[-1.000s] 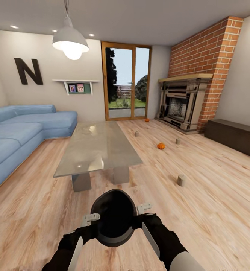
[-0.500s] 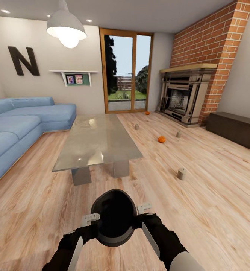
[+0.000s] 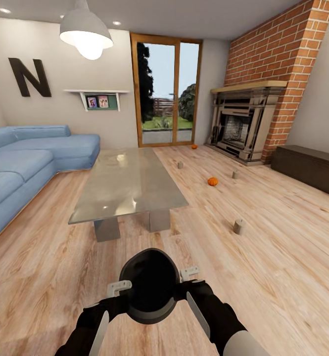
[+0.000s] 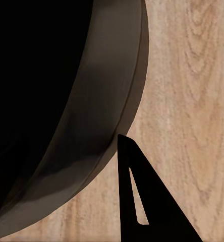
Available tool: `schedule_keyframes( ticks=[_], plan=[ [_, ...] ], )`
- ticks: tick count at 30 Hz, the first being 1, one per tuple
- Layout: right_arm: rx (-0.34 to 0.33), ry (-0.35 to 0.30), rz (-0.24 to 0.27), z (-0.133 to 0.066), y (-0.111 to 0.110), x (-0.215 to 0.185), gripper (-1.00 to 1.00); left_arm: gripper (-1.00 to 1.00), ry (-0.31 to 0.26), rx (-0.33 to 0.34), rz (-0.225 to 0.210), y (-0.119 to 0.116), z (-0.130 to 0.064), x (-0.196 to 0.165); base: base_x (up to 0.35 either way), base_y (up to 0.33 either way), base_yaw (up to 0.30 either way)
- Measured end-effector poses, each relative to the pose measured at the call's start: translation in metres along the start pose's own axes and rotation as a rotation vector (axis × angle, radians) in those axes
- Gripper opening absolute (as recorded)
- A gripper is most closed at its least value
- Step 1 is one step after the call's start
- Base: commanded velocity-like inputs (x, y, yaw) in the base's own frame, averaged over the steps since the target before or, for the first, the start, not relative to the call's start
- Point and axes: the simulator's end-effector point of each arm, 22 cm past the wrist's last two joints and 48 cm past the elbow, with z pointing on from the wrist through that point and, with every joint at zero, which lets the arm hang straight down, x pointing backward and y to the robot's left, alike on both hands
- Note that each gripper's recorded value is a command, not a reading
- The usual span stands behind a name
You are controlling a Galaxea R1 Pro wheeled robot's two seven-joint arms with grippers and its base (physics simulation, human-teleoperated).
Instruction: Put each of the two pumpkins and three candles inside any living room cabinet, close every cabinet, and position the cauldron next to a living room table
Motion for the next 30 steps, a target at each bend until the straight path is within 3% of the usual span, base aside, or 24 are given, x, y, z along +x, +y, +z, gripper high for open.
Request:
schedule_keyframes(
  ticks=[23,30],
  plan=[
    [-0.017,0.091,0.018,0.033,0.001,0.042,-1.00,-1.00,0.092,-0.019,-0.010,0.011,0.026,0.041,0.000,0.000,0.000],
    [-0.016,0.091,0.017,0.032,0.001,0.041,-1.00,-1.00,0.091,-0.018,-0.011,0.011,0.026,0.040,0.000,0.000,0.000]
  ],
)
